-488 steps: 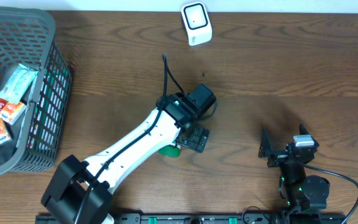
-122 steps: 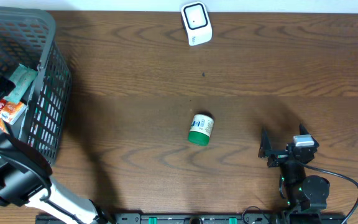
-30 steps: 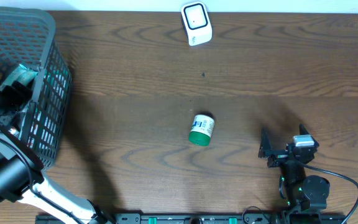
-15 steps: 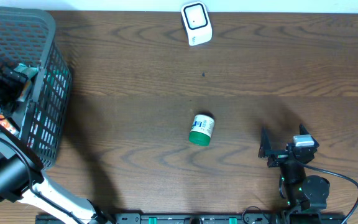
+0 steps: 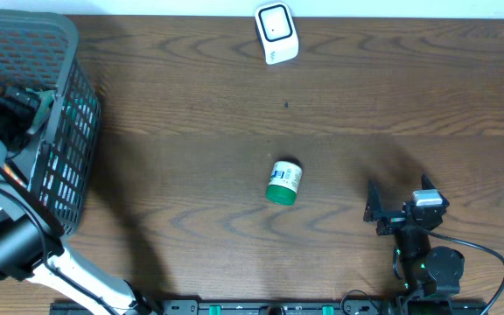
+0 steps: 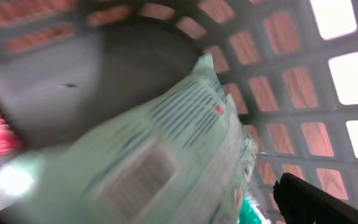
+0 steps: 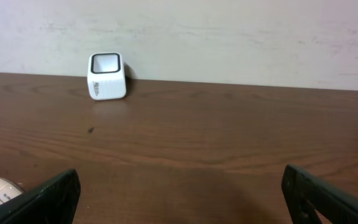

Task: Scan the item barcode
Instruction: 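Grasp the green-white packet in the basket with the left gripper, then carry the packets out and drop them beside the jar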

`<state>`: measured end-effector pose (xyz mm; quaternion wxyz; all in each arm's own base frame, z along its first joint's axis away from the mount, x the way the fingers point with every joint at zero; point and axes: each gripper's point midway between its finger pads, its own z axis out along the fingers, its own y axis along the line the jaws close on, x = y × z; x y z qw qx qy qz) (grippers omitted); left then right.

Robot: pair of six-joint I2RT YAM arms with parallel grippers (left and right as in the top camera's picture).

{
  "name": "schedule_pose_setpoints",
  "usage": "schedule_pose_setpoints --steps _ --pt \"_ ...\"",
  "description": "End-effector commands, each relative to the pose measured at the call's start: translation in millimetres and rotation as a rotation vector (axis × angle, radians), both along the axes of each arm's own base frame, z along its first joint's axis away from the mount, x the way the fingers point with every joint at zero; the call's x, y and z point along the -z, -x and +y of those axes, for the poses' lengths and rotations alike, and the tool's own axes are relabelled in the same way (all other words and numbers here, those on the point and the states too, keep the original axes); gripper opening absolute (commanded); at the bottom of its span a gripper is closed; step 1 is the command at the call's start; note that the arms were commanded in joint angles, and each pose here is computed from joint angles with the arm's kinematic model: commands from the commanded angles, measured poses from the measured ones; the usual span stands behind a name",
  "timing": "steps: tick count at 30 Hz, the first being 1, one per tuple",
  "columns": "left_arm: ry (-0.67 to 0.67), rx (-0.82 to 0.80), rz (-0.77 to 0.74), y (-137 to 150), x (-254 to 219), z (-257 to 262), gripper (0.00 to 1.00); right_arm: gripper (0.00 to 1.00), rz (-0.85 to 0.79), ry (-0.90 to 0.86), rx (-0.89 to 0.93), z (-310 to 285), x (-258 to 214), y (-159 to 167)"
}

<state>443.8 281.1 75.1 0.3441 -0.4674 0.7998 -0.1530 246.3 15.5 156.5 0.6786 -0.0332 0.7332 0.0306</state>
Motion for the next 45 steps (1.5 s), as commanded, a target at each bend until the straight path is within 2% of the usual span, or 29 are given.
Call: schedule_pose_setpoints --steps 1,3,6,10,12,13,15,20,24,26,34,35,40,45 --pt "0.028 0.055 0.006 -12 14 -22 0.98 0.99 0.006 -0.013 0.009 -2 1 0" --pt "0.016 0.065 -0.006 -17 12 -25 0.96 0.99 0.005 -0.013 0.009 -2 1 0" --pt "0.014 0.066 -0.008 -18 11 -25 0.84 0.99 0.005 -0.013 0.009 -2 1 0" --pt "0.007 0.063 -0.004 -17 12 -24 0.73 0.99 0.005 -0.013 0.009 -2 1 0" --pt "0.006 0.062 -0.006 -17 11 -23 0.63 0.99 0.005 -0.013 0.009 -2 1 0" --pt "0.003 0.063 -0.010 -18 11 -23 0.52 0.99 0.005 -0.013 0.009 -2 1 0" --pt "-0.001 0.063 -0.015 -19 9 -22 0.39 0.99 0.005 -0.013 0.009 -2 1 0" --pt "-0.017 0.063 -0.036 -20 -5 -22 0.31 0.99 0.006 -0.013 0.009 -2 1 0" --pt "-0.033 0.063 -0.057 -20 -19 -22 0.19 0.99 0.005 -0.013 0.009 -2 1 0" --pt "-0.048 0.063 -0.076 -20 -32 -22 0.15 0.99 0.006 -0.013 0.009 -2 1 0" --pt "-0.159 0.023 -0.187 -7 -123 -22 0.15 0.99 0.005 -0.013 0.009 -2 1 0" --pt "-0.208 -0.012 -0.200 4 -150 -22 0.15 0.99 0.005 -0.013 0.009 -2 1 0" --pt "-0.294 -0.054 -0.262 41 -223 -39 0.15 0.99 0.005 -0.013 0.009 -2 1 0" --pt "-0.229 0.058 -0.295 89 -268 -112 0.16 0.99 0.006 -0.013 0.009 -2 1 0"
